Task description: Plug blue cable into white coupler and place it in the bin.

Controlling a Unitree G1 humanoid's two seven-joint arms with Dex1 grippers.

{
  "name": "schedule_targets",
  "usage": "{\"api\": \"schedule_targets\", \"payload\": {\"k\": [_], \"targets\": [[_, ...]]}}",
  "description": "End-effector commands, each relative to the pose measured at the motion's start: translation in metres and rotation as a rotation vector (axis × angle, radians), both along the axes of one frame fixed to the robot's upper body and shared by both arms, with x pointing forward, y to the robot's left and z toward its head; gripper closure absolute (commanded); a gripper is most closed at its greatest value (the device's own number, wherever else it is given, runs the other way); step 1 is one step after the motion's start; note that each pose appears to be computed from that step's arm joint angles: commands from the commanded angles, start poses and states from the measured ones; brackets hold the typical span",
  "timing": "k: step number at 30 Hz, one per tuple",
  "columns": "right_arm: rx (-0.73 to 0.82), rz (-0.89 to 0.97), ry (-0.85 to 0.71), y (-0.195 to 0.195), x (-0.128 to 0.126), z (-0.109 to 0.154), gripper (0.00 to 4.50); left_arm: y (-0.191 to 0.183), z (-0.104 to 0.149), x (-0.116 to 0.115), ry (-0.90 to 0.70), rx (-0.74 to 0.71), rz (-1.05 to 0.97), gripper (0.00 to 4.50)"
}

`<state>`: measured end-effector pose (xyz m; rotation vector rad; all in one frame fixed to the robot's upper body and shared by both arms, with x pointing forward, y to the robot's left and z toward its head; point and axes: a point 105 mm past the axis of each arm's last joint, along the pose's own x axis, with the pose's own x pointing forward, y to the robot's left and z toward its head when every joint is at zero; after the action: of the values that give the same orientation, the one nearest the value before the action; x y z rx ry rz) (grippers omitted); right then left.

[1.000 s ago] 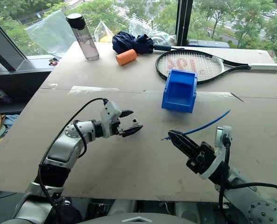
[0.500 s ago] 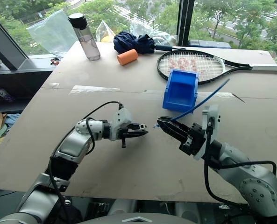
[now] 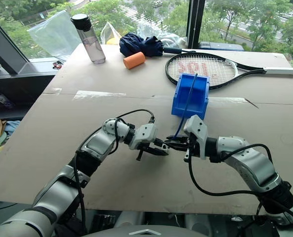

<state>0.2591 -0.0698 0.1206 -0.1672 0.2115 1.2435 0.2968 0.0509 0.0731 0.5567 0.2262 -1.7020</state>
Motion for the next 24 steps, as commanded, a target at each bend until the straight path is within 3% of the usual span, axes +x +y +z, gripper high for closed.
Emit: {"api": "schedule_targets", "payload": {"k": [1, 10, 24], "targets": [[0.015, 0.042, -0.037, 0.004, 0.000, 0.008, 4.50, -0.004, 0.003, 0.000, -0.025, -0.006, -0.020, 3.95], [-0.016, 0.052, -0.031, 0.010, 0.006, 0.001, 4.50, -0.006, 0.003, -0.002, -0.025, -0.014, -0.017, 3.95], [-0.359, 0.105, -0.017, 0.002, 0.009, -0.034, 4.50, -0.012, 0.007, 0.003, -0.045, -0.035, 0.000, 3.95]]}}
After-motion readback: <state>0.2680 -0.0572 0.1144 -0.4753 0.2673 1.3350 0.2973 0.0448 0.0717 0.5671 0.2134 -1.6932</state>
